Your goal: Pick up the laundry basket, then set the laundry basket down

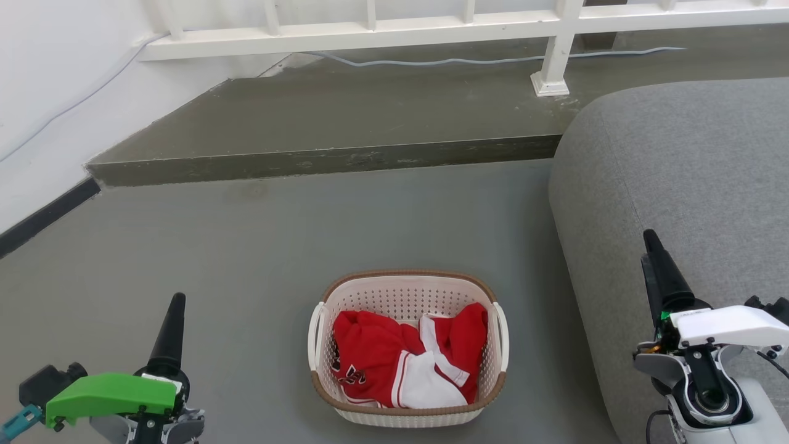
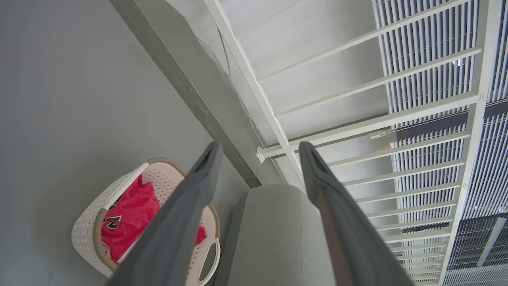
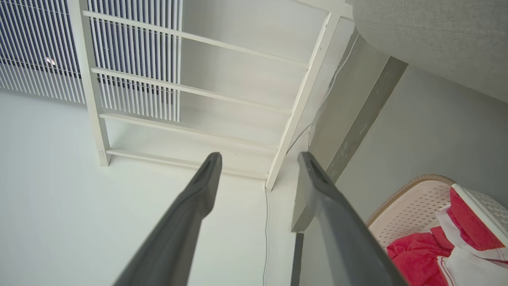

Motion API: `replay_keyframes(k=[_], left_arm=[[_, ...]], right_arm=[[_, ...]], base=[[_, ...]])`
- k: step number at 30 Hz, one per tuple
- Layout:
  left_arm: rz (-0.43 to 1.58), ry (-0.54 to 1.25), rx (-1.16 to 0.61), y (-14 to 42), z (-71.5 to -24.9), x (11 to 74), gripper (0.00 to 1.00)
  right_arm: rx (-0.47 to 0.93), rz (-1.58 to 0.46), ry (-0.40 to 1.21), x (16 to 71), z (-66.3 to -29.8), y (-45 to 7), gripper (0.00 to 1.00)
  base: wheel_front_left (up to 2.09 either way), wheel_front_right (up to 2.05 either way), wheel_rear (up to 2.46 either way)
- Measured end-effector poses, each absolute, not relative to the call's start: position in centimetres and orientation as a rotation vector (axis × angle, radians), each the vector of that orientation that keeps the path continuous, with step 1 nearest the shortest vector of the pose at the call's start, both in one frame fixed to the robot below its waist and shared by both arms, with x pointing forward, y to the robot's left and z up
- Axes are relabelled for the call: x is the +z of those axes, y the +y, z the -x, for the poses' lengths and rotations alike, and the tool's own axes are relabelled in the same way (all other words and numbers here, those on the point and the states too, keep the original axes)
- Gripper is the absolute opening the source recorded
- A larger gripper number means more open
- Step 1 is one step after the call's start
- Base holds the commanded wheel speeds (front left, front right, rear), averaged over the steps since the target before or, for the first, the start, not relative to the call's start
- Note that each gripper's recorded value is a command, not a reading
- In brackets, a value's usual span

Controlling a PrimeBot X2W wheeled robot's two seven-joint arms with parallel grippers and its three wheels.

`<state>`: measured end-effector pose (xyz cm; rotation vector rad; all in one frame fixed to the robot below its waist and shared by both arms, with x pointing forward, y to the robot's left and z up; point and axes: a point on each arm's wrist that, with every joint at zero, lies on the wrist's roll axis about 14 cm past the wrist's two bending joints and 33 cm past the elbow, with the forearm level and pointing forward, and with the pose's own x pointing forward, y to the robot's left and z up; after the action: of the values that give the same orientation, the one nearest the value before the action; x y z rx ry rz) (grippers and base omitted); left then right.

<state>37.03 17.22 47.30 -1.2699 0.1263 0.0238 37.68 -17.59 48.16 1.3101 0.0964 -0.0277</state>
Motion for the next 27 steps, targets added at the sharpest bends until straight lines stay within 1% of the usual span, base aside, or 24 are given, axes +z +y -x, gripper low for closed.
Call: replay_keyframes(k=[2,16,27], left_arm=[[1.248,0.13,0.018,17.2,-37.0,47.3,1.0],[0.997,0.127,-0.03,16.5,-37.3,47.8,1.0],[0.839,0.088,-0.072,15.6,-37.8,49.0,1.0]], right_arm=[[-0.023,-1.294,0.098,48.2,-37.7,-17.5,1.0],[0.042,-1.008,0.116,48.4,-37.9,-16.7,1.0],[0.07,-0.852,0.125,48.5,-38.3,-15.6,1.0]], base=[[0.0,0.0,0.0],[0.0,0.0,0.0],[0.0,0.0,0.0]])
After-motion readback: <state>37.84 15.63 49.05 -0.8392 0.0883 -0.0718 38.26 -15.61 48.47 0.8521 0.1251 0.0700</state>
